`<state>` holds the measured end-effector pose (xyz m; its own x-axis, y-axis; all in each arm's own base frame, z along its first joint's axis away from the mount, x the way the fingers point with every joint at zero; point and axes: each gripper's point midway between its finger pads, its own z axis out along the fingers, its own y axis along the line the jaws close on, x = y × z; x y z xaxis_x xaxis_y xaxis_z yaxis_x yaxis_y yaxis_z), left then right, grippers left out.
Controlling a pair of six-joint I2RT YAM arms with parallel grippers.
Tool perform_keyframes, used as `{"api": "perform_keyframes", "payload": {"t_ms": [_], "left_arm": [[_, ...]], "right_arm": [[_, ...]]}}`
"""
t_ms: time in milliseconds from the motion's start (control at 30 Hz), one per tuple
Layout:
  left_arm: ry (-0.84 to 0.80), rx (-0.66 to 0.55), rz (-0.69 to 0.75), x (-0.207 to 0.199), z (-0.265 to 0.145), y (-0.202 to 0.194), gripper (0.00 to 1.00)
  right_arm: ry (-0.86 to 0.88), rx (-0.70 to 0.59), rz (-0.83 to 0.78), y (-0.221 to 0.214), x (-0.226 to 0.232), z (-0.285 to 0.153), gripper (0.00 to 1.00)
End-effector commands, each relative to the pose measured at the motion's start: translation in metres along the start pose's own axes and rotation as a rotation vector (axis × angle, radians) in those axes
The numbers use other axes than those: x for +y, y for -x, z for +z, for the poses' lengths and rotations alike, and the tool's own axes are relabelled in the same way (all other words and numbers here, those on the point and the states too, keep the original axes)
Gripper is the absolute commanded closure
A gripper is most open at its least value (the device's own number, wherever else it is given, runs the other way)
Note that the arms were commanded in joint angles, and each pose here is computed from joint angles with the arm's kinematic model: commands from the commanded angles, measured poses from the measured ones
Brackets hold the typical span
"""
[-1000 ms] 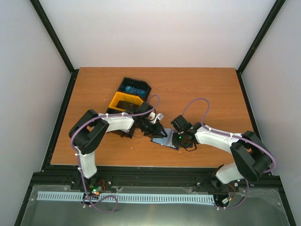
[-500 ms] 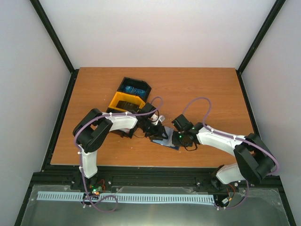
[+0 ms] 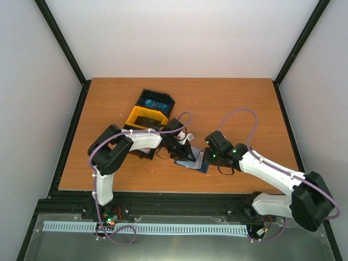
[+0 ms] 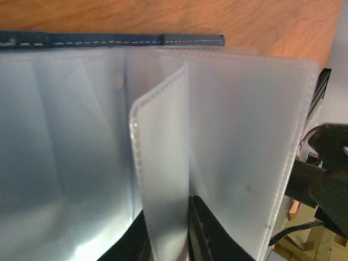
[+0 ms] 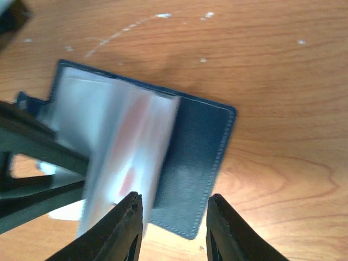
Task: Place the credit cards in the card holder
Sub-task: Insert the credit card into the card holder.
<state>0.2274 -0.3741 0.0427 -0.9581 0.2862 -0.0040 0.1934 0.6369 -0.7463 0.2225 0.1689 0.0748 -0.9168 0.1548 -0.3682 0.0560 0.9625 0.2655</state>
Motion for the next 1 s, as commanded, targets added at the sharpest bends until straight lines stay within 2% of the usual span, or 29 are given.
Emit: {"api": "perform_keyframes", "payload": {"t_ms": [0,67,167,433,600,733,833,967], "left_arm": [[-0.021,0.01,0.054,-0.016,0.006,0.003,0.88],[-0.024,0.011,0.056,-0.017,0.007,0.004,0.9],[-0.034,0.011,0.06,-0.019,0.006,0.003,0.92],[-0.085,0.02,0.069,-0.026,0.003,-0.003,0.94],[-0.026,0.003,0.044,-0.017,0.002,-0.003,0.95],[0.067,-0.036,0.018,-0.003,-0.004,0.001,0.96],[0.119,-0.065,0.004,0.003,-0.012,0.004,0.95],[0.189,-0.105,-0.014,0.012,-0.024,0.008,0.89]], "right_arm": [[0.183,-0.036,-0.072,0.015,0.041,-0.018,0.67],[0.256,-0.034,-0.092,0.017,0.057,-0.021,0.67],[0.284,-0.039,-0.094,0.021,0.065,-0.02,0.76],[0.239,0.03,-0.064,0.006,0.056,0.011,0.85],[0.146,0.041,-0.029,0.001,0.037,0.023,0.88],[0.048,0.045,-0.013,-0.006,0.014,0.028,0.87],[0.047,0.062,-0.017,-0.012,0.012,0.033,0.84],[0.068,0.079,-0.033,-0.011,0.019,0.037,0.81]]}}
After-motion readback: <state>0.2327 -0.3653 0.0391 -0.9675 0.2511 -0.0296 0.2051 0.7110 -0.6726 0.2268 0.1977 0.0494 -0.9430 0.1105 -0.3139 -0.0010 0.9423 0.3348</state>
